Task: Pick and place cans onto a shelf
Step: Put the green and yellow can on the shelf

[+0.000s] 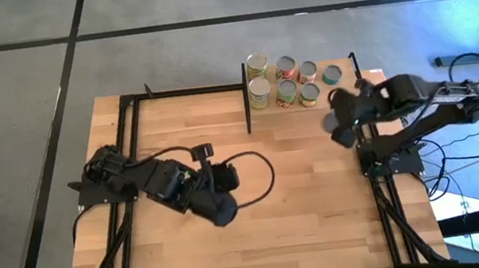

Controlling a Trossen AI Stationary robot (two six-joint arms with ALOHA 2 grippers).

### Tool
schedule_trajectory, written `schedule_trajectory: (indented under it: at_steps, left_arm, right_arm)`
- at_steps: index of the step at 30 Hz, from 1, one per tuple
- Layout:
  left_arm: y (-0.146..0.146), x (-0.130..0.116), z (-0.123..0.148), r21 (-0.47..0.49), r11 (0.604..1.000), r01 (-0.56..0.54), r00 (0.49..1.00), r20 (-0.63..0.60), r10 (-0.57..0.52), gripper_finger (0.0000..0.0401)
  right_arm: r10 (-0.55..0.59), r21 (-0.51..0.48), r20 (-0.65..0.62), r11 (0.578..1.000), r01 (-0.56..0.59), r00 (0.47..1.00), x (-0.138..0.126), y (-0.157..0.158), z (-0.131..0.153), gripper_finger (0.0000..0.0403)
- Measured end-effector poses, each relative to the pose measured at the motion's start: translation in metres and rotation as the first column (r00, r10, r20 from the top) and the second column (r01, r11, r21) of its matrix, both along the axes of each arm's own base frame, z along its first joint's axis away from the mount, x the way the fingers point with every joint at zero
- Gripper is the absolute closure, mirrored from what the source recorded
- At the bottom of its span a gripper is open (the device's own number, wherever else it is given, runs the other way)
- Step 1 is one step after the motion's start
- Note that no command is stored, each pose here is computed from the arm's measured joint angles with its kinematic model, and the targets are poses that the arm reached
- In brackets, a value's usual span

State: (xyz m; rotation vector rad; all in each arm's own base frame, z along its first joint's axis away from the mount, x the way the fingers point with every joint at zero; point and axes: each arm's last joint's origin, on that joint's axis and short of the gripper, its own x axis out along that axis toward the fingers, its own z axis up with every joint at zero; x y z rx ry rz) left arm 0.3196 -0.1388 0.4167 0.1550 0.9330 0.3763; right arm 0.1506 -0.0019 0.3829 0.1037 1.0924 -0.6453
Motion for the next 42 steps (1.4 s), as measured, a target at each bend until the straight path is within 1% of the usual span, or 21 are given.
schedule_trajectory:
  at_steps: [4, 7, 10, 13, 16, 20, 23, 26, 30, 36, 42]
  left_arm:
    - [0.010, 0.004, 0.000, -0.003, 1.000, -0.028, 1.000, -0.004, 0.028, 0.0368]
    - [0.017, 0.007, 0.000, -0.016, 0.999, -0.044, 0.999, -0.010, 0.043, 0.0368]
    - [0.023, 0.009, -0.001, -0.039, 0.998, -0.053, 0.998, -0.021, 0.052, 0.0368]
    - [0.027, 0.011, -0.001, -0.041, 0.997, -0.063, 0.998, -0.022, 0.062, 0.0368]
    - [0.029, 0.011, -0.001, -0.041, 0.997, -0.070, 0.997, -0.023, 0.070, 0.0368]
    - [0.031, 0.012, -0.001, -0.041, 0.996, -0.074, 0.997, -0.023, 0.073, 0.0368]
    - [0.031, 0.012, -0.001, -0.041, 0.996, -0.074, 0.997, -0.023, 0.073, 0.0368]
    - [0.031, 0.012, -0.001, -0.046, 0.996, -0.079, 0.997, -0.020, 0.079, 0.0368]
    - [0.031, 0.012, -0.001, -0.055, 0.994, -0.092, 0.996, -0.015, 0.091, 0.0368]
    - [0.031, 0.012, -0.001, -0.058, 0.993, -0.098, 0.995, -0.011, 0.098, 0.0368]
    - [0.031, 0.012, -0.001, -0.059, 0.993, -0.101, 0.995, -0.009, 0.101, 0.0368]
  right_arm:
    - [-0.101, -0.039, 0.025, 0.994, 0.102, 0.995, -0.016, -0.018, 0.002, 0.0402]
    - [-0.177, -0.070, 0.025, 0.981, 0.178, 0.984, -0.026, -0.030, 0.002, 0.0402]
    - [-0.218, -0.083, -0.016, 0.973, 0.216, 0.976, -0.031, -0.040, -0.003, 0.0402]
    - [-0.246, -0.093, -0.060, 0.966, 0.240, 0.967, -0.033, -0.050, -0.009, 0.0402]
    - [-0.239, -0.110, -0.065, 0.967, 0.231, 0.969, -0.029, -0.060, -0.014, 0.0402]
    - [-0.200, -0.068, -0.033, 0.978, 0.197, 0.979, -0.023, -0.073, -0.023, 0.0402]
    - [-0.203, -0.062, -0.028, 0.978, 0.201, 0.979, -0.021, -0.084, -0.032, 0.0402]
    - [-0.233, -0.033, -0.055, 0.972, 0.232, 0.971, -0.026, -0.094, -0.042, 0.0402]
    - [-0.244, -0.006, -0.066, 0.970, 0.244, 0.968, -0.030, -0.108, -0.055, 0.0402]
    - [-0.237, 0.027, 0.015, 0.971, 0.236, 0.971, -0.033, -0.128, -0.070, 0.0402]
    - [-0.263, 0.028, -0.027, 0.964, 0.263, 0.965, -0.039, -0.140, -0.076, 0.0402]
